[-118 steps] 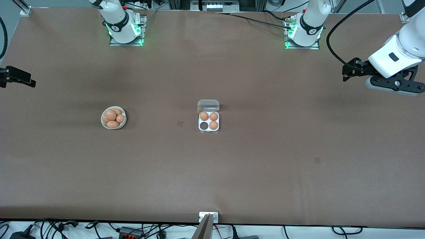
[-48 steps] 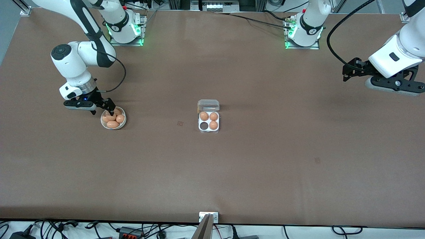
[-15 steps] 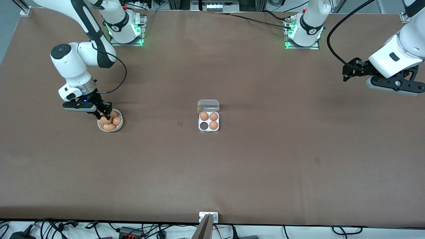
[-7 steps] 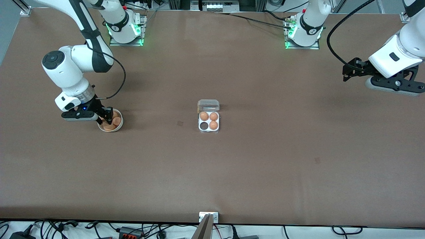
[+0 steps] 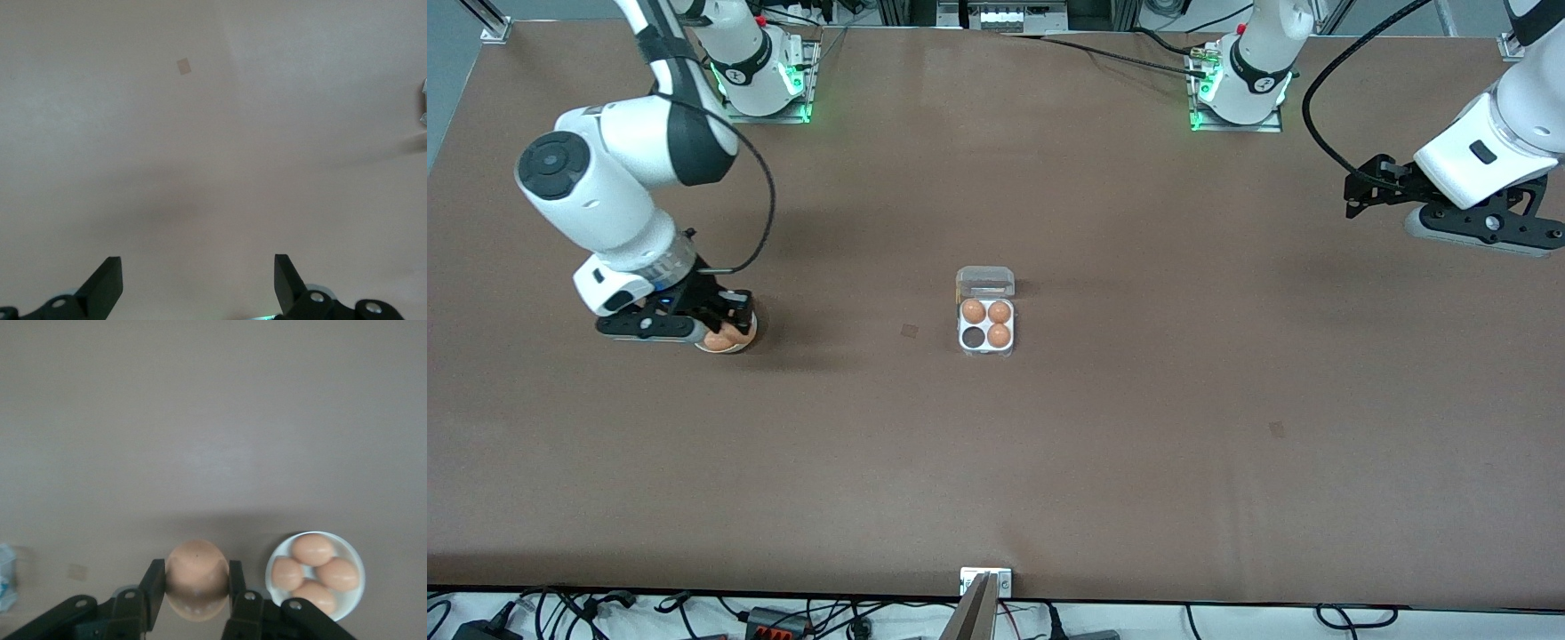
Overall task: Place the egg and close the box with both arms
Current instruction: 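Carry the egg with the right gripper over the clear egg carton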
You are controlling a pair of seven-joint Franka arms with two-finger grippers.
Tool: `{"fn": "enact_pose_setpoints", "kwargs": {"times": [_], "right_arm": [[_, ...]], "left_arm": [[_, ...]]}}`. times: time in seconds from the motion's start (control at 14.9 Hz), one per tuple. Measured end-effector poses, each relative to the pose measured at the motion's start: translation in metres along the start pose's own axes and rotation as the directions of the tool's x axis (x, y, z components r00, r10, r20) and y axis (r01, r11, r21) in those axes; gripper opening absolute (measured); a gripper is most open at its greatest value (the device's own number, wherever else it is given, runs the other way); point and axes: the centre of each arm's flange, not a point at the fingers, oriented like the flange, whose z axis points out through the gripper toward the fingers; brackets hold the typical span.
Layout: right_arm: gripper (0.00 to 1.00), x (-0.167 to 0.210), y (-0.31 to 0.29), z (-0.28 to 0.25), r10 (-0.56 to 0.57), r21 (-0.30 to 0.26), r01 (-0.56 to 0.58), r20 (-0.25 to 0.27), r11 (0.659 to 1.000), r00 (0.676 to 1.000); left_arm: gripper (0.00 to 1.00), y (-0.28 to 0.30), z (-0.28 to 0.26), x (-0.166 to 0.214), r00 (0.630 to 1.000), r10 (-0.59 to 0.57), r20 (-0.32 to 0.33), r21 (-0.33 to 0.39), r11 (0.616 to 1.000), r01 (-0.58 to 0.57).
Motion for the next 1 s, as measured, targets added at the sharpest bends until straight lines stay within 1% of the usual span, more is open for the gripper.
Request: {"fn": "enact_pose_setpoints", "kwargs": {"times": [0.33,0.6,0.87,1.0], "right_arm": [[0.43,-0.002,-0.081,0.011,-0.01,0.024,0.01,-0.004,1.0,1.0],[0.43,0.003,-0.148,0.025,0.042,0.044,-0.041,-0.017,0.998,0.999],[0.43,0.001,-0.192,0.056,0.043,0.018,-0.042,-0.025,0.999,0.999],[0.43,-0.002,-0.213,0.067,0.044,0.02,-0.043,-0.026,0.999,0.999]], "left_arm": [[1.0,0.0,0.0,0.0,1.0,0.0,0.0,0.0,1.0,0.0],[1.0,0.0,0.0,0.0,1.0,0.0,0.0,0.0,1.0,0.0],[1.0,0.0,0.0,0.0,1.0,0.0,0.0,0.0,1.0,0.0],[1.0,0.0,0.0,0.0,1.0,0.0,0.0,0.0,1.0,0.0]]}}
